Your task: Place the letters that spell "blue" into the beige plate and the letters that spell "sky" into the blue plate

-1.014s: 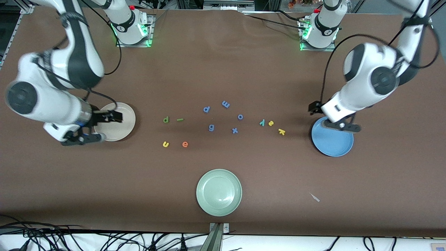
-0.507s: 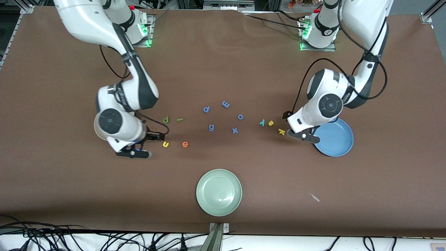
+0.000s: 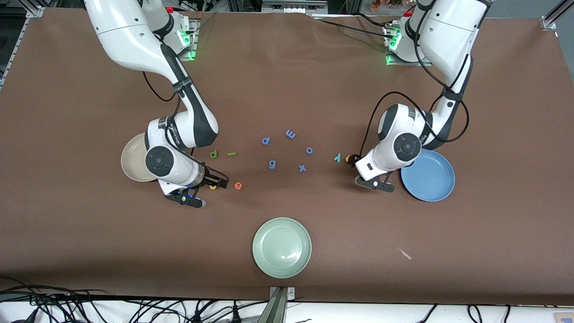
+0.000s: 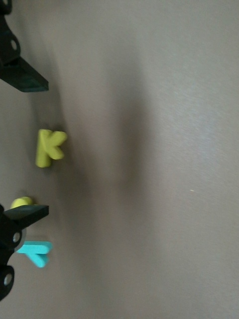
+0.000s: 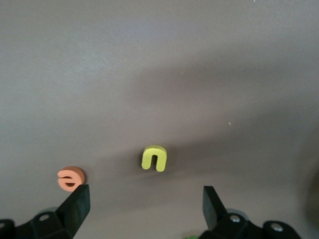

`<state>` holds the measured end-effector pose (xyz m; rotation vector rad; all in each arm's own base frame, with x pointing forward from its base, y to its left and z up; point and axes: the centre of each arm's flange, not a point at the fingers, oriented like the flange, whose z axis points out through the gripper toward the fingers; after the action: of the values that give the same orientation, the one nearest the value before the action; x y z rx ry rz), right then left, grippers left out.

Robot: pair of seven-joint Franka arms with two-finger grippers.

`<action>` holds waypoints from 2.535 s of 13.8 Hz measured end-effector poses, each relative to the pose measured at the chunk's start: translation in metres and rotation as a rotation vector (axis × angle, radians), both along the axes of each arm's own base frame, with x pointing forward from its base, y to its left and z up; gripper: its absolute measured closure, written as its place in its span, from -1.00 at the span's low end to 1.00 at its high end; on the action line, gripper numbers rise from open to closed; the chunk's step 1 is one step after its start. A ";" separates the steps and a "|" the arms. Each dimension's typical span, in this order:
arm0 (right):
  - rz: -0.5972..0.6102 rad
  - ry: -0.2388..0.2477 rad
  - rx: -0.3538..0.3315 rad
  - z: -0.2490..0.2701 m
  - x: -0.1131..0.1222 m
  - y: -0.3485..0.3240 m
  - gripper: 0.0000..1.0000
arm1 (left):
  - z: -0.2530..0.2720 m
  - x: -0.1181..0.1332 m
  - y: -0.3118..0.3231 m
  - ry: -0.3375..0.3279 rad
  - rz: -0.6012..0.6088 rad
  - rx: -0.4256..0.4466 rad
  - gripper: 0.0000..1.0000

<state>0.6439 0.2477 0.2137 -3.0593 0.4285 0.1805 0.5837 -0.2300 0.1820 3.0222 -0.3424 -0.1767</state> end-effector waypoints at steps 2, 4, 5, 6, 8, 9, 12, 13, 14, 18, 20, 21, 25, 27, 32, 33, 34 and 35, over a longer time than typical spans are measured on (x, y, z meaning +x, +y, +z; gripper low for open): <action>0.000 0.011 -0.006 -0.011 -0.001 -0.001 -1.00 | -0.002 0.001 -0.002 -0.007 -0.003 -0.001 -0.95; -0.002 0.006 -0.008 -0.021 -0.001 -0.001 -1.00 | -0.002 0.002 -0.001 -0.010 -0.002 0.000 -0.85; -0.003 0.002 -0.008 -0.025 -0.001 -0.002 -1.00 | -0.002 0.003 0.000 -0.010 -0.001 0.001 -0.73; -0.005 -0.005 -0.008 -0.028 0.000 -0.002 -1.00 | -0.002 0.003 0.001 -0.010 0.000 0.002 -0.72; -0.007 -0.018 -0.006 -0.033 0.001 -0.002 -1.00 | -0.006 0.002 0.002 -0.004 0.001 0.005 -0.41; -0.008 -0.024 -0.006 -0.034 0.002 -0.003 -0.98 | -0.009 0.001 0.002 0.001 0.001 0.007 -0.41; -0.005 -0.036 -0.002 -0.035 0.005 -0.008 -0.87 | -0.011 0.002 0.007 0.003 0.006 0.012 0.17; -0.005 -0.043 -0.001 -0.036 0.007 -0.010 -0.84 | -0.011 0.002 0.007 0.004 0.006 0.012 0.17; -0.006 -0.045 0.000 -0.037 0.008 -0.012 -0.67 | -0.011 0.002 0.007 0.003 0.006 0.012 0.30; -0.011 -0.048 0.003 -0.036 0.009 -0.014 0.04 | -0.007 0.003 0.008 0.000 0.008 0.010 0.44; -0.011 -0.050 0.004 -0.035 0.010 -0.014 0.37 | 0.009 0.011 0.026 -0.005 0.033 0.008 0.45; -0.011 -0.055 0.009 -0.032 0.011 -0.012 0.48 | 0.026 0.015 0.045 -0.004 0.040 0.003 0.45; -0.005 -0.057 0.011 -0.032 0.012 -0.009 0.48 | 0.073 0.011 0.152 -0.007 -0.002 -0.027 0.45; 0.017 -0.039 0.010 -0.025 0.015 -0.009 0.48 | 0.067 0.003 0.194 0.004 -0.043 -0.030 0.45; 0.274 0.055 -0.009 0.016 0.020 -0.084 0.48 | 0.058 -0.001 0.216 0.006 -0.084 -0.025 0.16; 0.313 0.056 -0.011 0.022 0.017 -0.107 0.48 | 0.059 -0.001 0.211 0.004 -0.093 -0.026 -0.06; 0.345 0.060 -0.010 0.026 0.012 -0.126 0.48 | 0.060 0.000 0.204 0.000 -0.104 -0.026 -0.22; 0.371 0.067 -0.008 0.029 0.004 -0.144 0.48 | 0.062 0.001 0.197 -0.006 -0.110 -0.030 -0.44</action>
<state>0.6481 0.1040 0.2432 -3.1165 -0.1422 0.2947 0.5849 -0.0330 0.2437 2.9765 -0.5080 -0.1688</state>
